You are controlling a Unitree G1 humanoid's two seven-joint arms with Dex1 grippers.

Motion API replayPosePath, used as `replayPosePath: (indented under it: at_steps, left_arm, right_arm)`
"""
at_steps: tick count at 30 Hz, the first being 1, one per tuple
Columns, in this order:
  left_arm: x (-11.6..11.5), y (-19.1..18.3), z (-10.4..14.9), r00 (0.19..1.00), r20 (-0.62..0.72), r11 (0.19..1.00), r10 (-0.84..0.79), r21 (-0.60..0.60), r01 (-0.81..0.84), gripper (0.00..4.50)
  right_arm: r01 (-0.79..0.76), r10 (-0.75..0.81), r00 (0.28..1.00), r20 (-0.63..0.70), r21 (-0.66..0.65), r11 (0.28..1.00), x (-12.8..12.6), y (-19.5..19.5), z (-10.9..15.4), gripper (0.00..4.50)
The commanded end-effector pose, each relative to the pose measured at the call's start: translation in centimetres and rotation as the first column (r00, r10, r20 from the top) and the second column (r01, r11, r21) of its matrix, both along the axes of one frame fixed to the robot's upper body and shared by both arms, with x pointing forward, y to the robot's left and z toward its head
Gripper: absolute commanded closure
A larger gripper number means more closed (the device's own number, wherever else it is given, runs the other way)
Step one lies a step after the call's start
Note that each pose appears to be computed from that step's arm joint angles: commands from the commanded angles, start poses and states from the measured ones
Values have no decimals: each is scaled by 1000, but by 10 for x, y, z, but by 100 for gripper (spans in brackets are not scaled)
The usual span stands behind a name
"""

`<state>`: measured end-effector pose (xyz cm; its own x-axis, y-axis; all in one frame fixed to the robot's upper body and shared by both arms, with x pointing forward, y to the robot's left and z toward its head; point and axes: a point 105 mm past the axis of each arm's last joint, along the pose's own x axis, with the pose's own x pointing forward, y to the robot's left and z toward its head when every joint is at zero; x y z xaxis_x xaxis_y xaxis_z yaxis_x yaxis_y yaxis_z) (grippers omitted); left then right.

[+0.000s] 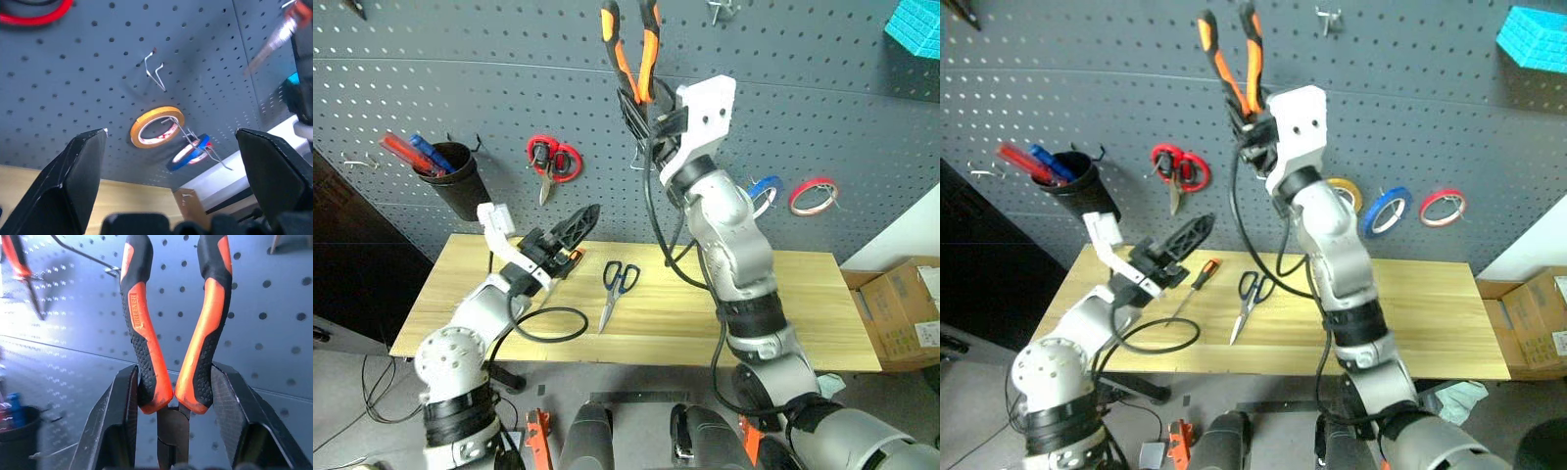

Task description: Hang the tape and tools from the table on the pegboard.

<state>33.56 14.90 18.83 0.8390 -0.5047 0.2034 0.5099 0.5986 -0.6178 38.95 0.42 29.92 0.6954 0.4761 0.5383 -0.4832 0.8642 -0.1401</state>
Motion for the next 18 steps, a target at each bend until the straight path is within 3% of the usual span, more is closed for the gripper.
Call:
replayPosePath:
  at_steps: [1, 5, 15, 18]
  left_arm:
    - [9, 1, 15, 997, 77, 999, 32, 9, -33, 0]
    - [9, -1, 14, 996, 84, 999, 28, 14, -30, 0]
    - [2, -3, 8, 998, 70, 999, 8, 34, -11, 0]
    - [3, -3, 10, 997, 72, 999, 6, 35, -8, 0]
  right_arm:
    - [35, -39, 997, 68, 64, 997, 11, -9, 10, 275]
    - [58, -61, 997, 44, 62, 996, 24, -7, -9, 275]
    - [84, -84, 984, -159, -5, 996, 45, -1, -76, 275]
    - [90, -89, 984, -152, -4, 996, 46, -3, -77, 275]
